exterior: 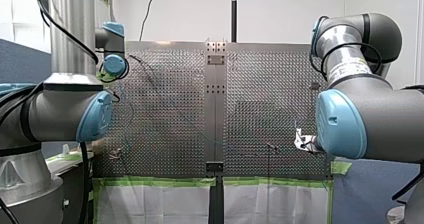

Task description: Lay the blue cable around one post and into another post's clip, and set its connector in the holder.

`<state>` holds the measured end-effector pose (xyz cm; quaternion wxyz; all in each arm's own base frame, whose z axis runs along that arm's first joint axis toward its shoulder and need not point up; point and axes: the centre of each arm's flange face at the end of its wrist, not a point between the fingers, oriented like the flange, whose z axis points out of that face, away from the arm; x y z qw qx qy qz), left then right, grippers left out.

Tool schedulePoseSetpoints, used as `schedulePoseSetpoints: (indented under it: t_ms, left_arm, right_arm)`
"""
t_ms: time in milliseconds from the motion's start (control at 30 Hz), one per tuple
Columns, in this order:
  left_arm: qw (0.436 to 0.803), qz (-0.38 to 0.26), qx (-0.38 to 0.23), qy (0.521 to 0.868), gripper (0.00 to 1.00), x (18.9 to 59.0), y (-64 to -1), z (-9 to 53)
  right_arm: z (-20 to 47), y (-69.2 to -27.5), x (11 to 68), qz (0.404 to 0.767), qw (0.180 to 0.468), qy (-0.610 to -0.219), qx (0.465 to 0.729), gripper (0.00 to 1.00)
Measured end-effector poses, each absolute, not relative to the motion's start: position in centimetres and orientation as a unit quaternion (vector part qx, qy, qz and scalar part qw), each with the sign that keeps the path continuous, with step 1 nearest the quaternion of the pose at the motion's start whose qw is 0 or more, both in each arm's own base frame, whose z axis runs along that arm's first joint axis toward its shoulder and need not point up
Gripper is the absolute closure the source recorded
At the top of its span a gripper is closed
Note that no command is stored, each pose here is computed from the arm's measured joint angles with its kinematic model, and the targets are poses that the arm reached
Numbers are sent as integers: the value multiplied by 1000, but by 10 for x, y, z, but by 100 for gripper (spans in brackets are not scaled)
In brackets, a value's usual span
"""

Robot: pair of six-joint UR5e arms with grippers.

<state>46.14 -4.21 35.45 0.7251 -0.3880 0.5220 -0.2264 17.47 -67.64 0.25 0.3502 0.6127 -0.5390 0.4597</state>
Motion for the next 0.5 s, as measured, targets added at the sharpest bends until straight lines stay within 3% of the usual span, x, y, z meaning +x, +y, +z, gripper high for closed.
schedulePoseSetpoints:
  t_ms: [500]
  left_arm:
    - [713,-231,-390,536,0,505,-47,347]
  right_arm:
    - [2,-676,175,458,351,-538,615,100]
